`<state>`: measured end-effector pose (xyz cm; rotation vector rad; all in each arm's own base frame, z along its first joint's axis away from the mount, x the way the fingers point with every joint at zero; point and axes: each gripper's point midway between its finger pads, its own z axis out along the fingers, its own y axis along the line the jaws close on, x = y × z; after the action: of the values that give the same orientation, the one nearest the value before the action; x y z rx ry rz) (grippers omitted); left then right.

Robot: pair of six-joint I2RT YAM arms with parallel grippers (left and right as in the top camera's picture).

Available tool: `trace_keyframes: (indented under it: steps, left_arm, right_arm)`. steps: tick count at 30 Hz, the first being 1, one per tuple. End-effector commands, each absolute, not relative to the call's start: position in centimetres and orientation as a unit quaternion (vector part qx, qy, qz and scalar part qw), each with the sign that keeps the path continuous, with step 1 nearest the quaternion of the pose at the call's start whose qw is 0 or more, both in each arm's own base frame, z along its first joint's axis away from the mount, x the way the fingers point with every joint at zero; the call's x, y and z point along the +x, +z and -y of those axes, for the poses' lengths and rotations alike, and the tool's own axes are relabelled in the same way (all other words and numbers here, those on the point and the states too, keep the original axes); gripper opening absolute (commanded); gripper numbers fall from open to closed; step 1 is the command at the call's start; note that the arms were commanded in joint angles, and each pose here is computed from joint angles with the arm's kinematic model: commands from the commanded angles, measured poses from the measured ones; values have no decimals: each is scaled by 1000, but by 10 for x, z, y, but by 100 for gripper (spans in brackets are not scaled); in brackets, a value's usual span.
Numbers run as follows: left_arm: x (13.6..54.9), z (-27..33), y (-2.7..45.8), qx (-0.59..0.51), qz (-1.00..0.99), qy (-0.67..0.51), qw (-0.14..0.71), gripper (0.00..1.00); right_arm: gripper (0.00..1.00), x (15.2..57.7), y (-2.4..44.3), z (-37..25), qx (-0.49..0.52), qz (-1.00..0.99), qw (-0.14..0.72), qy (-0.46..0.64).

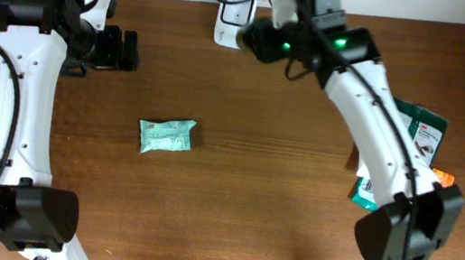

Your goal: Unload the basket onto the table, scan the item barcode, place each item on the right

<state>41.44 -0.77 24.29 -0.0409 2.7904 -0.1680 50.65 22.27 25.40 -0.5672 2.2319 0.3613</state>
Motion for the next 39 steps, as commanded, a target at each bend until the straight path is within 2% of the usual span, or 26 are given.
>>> trace_keyframes:
  steps: [1,5,6,9,19,23,25,28,32,34,36,39]
  left_arm:
    - [414,6,248,-10,-982,-59,180,99]
    - [414,6,248,-10,-982,-59,180,99]
    - [414,6,248,-10,-982,-59,180,99]
    - [414,6,248,-10,-982,-59,180,99]
    - [414,6,248,-10,-982,-59,180,99]
    - [414,6,248,-10,-982,-59,180,99]
    - [414,6,248,-10,-982,-59,180,99]
    - [414,6,248,-10,-982,-59,180,99]
    - [414,6,248,-10,-982,-59,180,99]
    - [414,6,248,-10,-982,-59,180,99]
    - [414,6,248,-10,-982,-59,180,99]
    - [414,6,248,-10,-982,-59,180,99]
  right_arm:
    - [49,562,259,-224,-272,-829,489,25]
    - [50,622,253,-247,-386,-704,591,-79]
    - [55,630,250,-251,-401,-681,604,-99]
    - [55,649,233,-258,-426,-633,630,-143]
    - [54,654,221,-269,-435,-611,651,-115]
    - [48,641,254,-265,-385,-647,657,-44]
    - [48,622,267,-260,-358,-693,625,23]
    - [47,579,264,-257,-386,-740,545,76]
    - [47,512,194,-212,-389,-851,341,92]
    - [47,485,159,-168,-362,-897,238,88]
    - [50,481,132,-112,-312,-930,181,76]
    - [51,484,114,-55,-256,-951,157,70]
